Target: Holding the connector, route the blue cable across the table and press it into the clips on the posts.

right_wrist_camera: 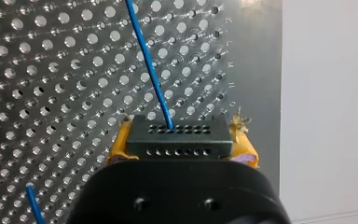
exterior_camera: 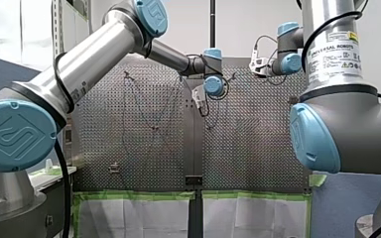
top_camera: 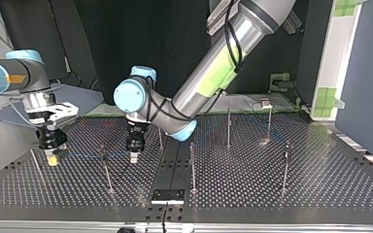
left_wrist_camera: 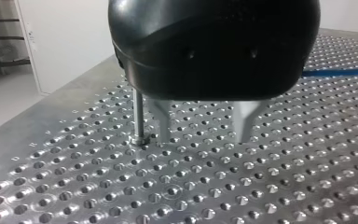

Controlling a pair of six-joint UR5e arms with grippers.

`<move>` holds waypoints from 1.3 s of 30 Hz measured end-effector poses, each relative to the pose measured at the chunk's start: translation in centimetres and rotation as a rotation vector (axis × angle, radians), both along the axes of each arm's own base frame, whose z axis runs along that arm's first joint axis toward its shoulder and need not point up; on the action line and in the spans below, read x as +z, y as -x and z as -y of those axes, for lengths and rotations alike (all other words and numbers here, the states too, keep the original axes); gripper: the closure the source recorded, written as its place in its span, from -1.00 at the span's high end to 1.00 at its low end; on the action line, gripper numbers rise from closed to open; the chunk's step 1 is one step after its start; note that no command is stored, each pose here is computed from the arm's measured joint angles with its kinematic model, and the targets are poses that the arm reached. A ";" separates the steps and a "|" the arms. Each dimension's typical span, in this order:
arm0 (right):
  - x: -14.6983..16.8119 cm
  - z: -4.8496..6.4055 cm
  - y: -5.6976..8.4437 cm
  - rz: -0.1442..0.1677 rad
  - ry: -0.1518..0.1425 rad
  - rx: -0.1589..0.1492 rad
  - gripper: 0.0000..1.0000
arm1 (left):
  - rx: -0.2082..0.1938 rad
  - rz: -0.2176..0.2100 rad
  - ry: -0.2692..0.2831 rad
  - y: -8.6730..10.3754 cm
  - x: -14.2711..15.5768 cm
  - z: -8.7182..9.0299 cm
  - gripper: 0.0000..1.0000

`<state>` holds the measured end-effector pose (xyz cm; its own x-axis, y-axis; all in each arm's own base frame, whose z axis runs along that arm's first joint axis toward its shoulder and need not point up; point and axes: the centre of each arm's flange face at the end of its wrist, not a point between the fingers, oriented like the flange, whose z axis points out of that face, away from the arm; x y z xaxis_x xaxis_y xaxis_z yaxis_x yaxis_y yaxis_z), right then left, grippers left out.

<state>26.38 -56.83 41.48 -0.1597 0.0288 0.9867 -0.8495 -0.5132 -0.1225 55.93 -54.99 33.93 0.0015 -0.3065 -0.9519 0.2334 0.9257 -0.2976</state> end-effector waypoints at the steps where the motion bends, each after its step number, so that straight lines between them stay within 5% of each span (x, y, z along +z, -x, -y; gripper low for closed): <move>1: 0.0 0.0 0.0 0.000 0.000 0.000 -1.00 | 0.000 -0.004 -0.003 0.1 -0.1 0.0 1.00; 16: 0.0 0.0 0.0 0.000 0.000 0.000 -1.00 | 0.004 -0.099 -0.068 2.5 -0.3 -0.5 1.00; 39: 0.0 0.0 0.0 0.000 0.000 0.000 -1.00 | -0.080 -0.078 -0.072 10.3 4.3 -1.2 1.00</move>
